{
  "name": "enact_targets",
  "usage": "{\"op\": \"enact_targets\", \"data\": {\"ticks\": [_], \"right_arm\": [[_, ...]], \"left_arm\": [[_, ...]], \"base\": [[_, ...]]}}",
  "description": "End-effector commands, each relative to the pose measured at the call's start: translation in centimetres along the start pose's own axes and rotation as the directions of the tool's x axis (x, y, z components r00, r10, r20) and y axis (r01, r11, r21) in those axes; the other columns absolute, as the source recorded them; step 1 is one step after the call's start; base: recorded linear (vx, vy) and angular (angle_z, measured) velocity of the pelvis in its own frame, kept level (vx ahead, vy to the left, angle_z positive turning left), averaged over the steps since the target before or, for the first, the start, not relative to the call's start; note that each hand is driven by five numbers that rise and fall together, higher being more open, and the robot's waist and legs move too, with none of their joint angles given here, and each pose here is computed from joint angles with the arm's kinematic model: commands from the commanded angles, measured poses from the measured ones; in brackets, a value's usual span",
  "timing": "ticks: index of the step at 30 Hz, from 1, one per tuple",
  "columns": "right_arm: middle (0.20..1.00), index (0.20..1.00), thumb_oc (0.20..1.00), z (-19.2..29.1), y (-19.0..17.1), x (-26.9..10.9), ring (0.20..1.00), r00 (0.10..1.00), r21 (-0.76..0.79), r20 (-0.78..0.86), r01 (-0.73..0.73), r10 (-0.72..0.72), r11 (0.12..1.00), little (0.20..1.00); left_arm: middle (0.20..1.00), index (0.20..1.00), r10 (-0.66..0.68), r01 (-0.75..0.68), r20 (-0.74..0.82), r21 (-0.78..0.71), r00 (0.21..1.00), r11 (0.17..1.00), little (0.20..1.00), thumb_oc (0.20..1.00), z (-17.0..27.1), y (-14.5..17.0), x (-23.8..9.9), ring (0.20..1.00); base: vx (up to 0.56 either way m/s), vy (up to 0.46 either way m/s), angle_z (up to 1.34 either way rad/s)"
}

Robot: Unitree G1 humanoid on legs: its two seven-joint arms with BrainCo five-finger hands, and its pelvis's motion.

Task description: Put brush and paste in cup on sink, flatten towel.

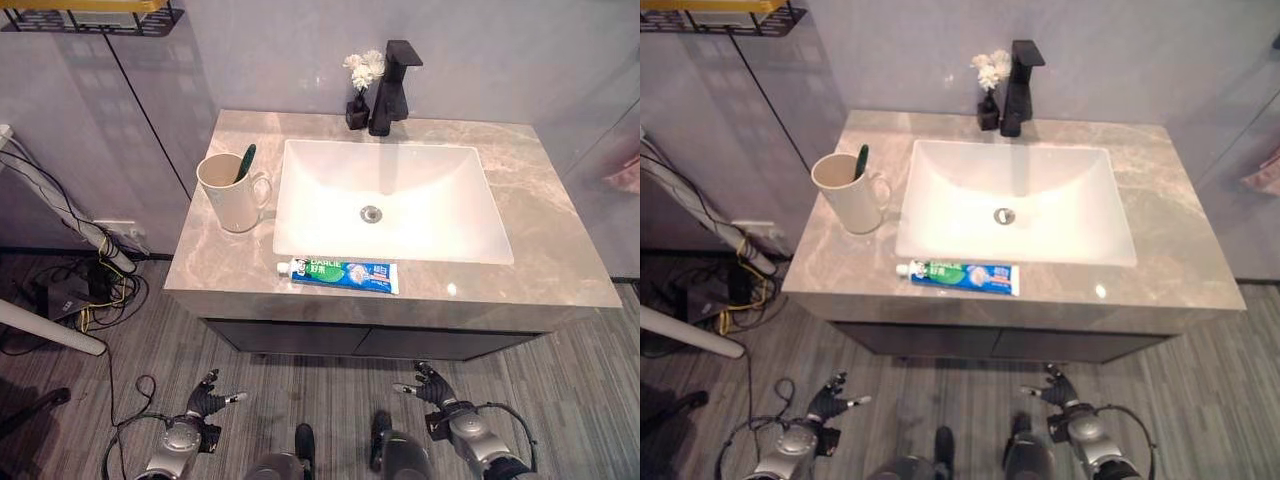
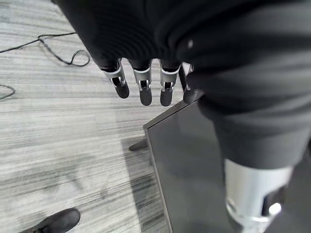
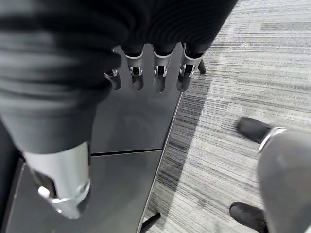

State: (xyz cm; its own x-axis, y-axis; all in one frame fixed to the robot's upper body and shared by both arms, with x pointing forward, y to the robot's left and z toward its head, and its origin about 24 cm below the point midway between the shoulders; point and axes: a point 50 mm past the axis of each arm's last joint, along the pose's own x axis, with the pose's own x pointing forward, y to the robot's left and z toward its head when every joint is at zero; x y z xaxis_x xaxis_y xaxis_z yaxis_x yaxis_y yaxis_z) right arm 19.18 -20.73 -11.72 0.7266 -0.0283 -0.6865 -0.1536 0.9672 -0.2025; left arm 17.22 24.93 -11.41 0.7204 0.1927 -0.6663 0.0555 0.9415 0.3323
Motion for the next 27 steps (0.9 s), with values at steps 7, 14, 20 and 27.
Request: {"op": "enact_targets", "data": {"ticks": [7,14,20,27], "right_arm": [[1.000,1.000,1.000,-0.4,-4.2,-0.3,1.000,0.993,-0.064,-0.014,0.119,-0.120,0.991,1.000],[1.000,1.000,1.000,-2.3,-5.2,-1.0,1.000,0.978,0.044,-0.068,0.199,-0.196,0.979,1.000],[1.000,1.000,1.000,-4.7,-5.8,-2.1,1.000,0.959,-0.003,-0.158,0.236,-0.234,0.972,1.000],[1.000,1.000,1.000,-5.8,-5.9,-2.7,1.000,0.953,-0.015,-0.190,0.236,-0.234,0.972,1.000]], "left_arm": [[1.000,1.000,0.015,-0.034,0.263,0.068,0.965,0.997,1.000,1.000,3.1,1.5,-1.3,1.000],[1.000,1.000,0.064,-0.168,0.452,0.192,0.889,0.967,1.000,1.000,4.3,5.7,-4.9,1.000],[1.000,1.000,0.208,-0.496,0.713,0.222,0.670,0.839,1.000,1.000,9.1,12.1,-9.9,1.000],[1.000,1.000,0.308,-0.614,0.850,0.022,0.426,0.789,1.000,1.000,14.1,14.5,-12.9,1.000]], "base": [[0.07,-0.109,0.15],[0.03,-0.083,0.18],[0.05,-0.065,0.23],[0.03,-0.025,0.17]]}}
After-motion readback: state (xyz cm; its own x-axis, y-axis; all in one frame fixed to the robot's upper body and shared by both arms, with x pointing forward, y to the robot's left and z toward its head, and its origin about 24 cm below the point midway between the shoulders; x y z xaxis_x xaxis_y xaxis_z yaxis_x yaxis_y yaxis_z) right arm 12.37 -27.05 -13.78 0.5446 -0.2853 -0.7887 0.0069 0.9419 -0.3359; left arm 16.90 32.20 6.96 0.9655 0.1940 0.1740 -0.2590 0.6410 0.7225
